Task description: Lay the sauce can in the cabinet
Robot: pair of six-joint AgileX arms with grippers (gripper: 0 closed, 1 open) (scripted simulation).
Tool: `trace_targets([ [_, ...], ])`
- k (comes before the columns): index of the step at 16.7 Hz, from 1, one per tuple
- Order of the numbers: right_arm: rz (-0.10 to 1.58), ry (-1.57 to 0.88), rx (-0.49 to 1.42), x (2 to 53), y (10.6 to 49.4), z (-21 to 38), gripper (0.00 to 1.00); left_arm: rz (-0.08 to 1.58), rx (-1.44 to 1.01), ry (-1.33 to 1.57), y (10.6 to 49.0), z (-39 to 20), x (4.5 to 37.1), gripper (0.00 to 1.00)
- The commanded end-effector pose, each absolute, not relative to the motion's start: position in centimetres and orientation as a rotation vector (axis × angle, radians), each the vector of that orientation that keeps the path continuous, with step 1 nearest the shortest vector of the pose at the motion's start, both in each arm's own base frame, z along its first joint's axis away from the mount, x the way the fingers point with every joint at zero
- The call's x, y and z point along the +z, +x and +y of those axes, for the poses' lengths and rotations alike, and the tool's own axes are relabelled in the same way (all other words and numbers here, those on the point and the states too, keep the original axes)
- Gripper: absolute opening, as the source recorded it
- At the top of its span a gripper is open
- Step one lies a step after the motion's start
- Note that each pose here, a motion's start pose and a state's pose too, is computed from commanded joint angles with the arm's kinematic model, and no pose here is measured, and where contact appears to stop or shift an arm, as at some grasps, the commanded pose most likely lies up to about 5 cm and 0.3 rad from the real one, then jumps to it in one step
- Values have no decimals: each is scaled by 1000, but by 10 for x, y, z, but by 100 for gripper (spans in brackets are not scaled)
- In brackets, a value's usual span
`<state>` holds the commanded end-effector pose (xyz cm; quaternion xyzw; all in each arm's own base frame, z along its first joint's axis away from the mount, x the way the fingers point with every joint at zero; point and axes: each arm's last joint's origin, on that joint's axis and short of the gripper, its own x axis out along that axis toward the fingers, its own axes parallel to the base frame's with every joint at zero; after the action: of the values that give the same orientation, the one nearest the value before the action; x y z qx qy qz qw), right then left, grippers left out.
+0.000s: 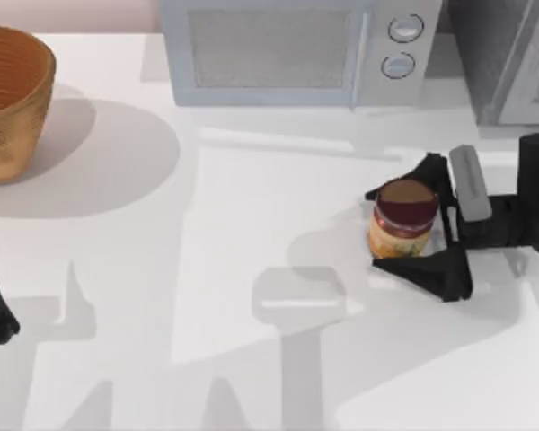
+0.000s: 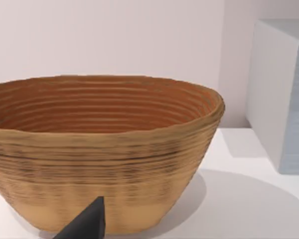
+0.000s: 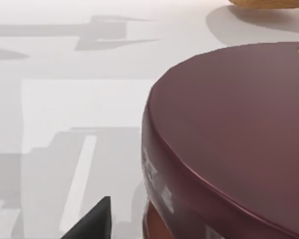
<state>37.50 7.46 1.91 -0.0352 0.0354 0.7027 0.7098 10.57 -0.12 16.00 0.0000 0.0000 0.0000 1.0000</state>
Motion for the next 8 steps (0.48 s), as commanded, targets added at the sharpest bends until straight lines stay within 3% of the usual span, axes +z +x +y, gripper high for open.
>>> trace_targets([
  [8, 79, -78, 1559, 19, 375, 75, 25, 0, 0, 0, 106, -1, 160, 100],
])
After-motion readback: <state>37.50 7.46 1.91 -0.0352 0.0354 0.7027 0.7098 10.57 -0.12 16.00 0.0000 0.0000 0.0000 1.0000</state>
